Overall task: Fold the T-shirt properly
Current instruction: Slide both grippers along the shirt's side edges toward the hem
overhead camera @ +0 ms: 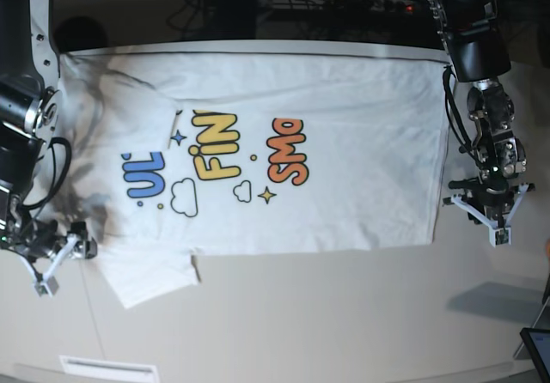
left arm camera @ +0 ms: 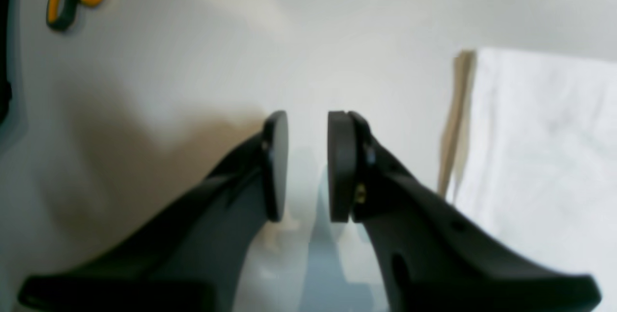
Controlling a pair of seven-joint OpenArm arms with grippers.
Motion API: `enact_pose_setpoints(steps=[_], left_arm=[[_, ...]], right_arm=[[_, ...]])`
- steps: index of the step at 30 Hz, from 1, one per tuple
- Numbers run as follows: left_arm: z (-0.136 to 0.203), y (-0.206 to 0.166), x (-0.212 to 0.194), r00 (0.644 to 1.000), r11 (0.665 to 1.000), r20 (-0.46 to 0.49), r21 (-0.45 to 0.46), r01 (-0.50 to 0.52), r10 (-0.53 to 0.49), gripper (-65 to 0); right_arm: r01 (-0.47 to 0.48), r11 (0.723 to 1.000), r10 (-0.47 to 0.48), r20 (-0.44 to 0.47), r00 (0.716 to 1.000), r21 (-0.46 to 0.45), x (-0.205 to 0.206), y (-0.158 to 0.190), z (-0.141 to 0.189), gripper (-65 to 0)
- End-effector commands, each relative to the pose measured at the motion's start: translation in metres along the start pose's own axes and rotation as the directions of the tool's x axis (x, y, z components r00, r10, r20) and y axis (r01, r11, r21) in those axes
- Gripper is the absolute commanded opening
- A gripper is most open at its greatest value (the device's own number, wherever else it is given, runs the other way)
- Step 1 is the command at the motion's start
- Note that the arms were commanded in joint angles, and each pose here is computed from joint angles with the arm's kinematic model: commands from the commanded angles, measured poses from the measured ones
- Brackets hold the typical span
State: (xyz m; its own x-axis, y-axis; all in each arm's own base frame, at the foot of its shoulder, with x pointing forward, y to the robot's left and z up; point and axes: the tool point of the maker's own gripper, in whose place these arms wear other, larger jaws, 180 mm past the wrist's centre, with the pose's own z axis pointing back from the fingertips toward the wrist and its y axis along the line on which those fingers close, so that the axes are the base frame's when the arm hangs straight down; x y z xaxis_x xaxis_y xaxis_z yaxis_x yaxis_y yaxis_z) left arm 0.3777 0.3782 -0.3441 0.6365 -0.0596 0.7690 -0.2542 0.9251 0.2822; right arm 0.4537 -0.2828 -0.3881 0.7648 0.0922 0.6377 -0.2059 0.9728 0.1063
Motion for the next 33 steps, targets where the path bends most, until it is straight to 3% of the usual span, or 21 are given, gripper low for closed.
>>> enact_pose_setpoints(steps=[1, 10, 22, 24, 29, 33], left_arm=[[0.003, 0.013, 0.026, 0.998, 1.0, 0.069, 0.028, 0.001, -0.003, -50.1], [0.003, 0.013, 0.026, 0.998, 1.0, 0.069, 0.029, 0.003, -0.005, -50.1], [0.003, 0.013, 0.026, 0.998, 1.0, 0.068, 0.03, 0.004, -0.006, -50.1], [0.004, 0.014, 0.026, 0.998, 0.999, 0.068, 0.032, 0.006, -0.008, -50.1], [0.003, 0.014, 0.024, 0.998, 0.999, 0.062, 0.032, 0.005, -0.007, -49.9], [0.002, 0.013, 0.023, 0.998, 1.0, 0.057, 0.026, 0.001, -0.003, -49.7]], right_arm=[[-0.001, 1.0, 0.002, 0.077, 0.997, -0.017, 0.028, -0.01, 0.011, -15.5], [0.006, 1.0, -0.006, 0.047, 0.999, -0.003, 0.004, -0.004, 0.003, -15.5], [0.004, 1.0, -0.005, 0.045, 0.999, 0.014, 0.004, 0.006, -0.003, -15.8], [0.004, 1.0, -0.005, 0.045, 0.999, 0.014, 0.004, 0.006, -0.003, -19.9], [0.004, 1.0, -0.005, 0.045, 0.999, 0.014, 0.004, 0.006, -0.003, -40.2], [0.004, 1.0, -0.005, 0.047, 0.999, 0.014, 0.004, 0.006, -0.003, -48.2]])
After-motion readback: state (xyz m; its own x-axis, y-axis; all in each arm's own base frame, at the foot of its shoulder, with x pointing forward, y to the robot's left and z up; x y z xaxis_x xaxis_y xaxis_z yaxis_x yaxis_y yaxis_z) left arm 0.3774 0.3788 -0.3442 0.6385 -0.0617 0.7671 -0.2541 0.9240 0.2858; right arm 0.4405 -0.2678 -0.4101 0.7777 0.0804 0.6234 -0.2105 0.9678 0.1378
